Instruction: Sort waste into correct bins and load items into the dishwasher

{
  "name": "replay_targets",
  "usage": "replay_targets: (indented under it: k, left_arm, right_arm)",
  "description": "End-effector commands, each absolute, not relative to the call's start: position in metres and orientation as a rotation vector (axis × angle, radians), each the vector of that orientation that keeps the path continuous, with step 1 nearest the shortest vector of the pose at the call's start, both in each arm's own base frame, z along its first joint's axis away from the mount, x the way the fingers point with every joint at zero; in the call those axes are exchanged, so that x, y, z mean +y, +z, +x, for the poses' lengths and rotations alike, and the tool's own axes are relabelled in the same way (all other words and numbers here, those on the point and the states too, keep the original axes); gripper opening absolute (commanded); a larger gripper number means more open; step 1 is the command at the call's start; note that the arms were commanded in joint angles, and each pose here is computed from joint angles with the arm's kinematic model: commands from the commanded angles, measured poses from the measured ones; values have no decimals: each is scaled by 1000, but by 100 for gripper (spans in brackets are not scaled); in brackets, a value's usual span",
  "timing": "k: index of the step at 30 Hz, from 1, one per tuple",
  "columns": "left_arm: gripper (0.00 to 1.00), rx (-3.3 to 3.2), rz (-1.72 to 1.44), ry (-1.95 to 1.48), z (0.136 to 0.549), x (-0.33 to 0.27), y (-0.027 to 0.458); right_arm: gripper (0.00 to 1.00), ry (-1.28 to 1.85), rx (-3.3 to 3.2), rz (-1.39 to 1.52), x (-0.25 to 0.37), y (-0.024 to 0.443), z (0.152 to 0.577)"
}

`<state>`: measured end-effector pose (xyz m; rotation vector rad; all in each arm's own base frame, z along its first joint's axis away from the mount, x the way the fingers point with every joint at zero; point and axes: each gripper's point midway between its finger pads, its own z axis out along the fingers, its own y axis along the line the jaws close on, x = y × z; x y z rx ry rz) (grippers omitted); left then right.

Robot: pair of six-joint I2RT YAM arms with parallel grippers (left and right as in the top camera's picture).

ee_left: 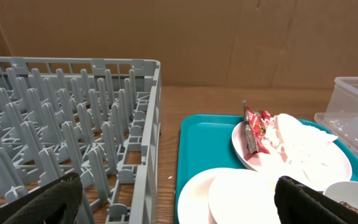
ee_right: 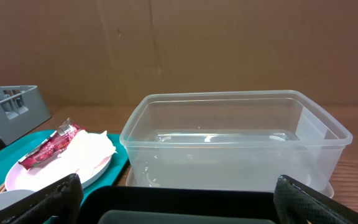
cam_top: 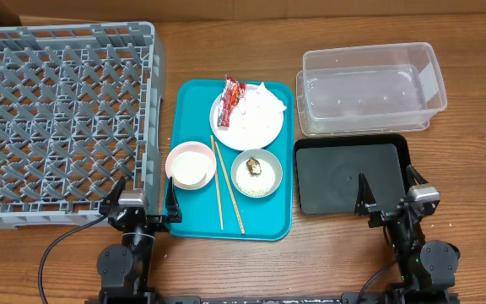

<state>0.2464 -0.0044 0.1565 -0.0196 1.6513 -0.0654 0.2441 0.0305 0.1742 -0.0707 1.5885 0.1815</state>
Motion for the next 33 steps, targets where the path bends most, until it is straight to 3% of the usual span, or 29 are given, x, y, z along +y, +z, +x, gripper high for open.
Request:
replay_targets:
  k: [1,33]
  left_arm:
    - [100,1646,-9,-52,246,-5,156]
    - [100,1643,-5,-66,246,-7,157]
  right_arm:
    - [100,185,1585,-81,32,172,244]
    - [100,186,1585,-82,33,172,244]
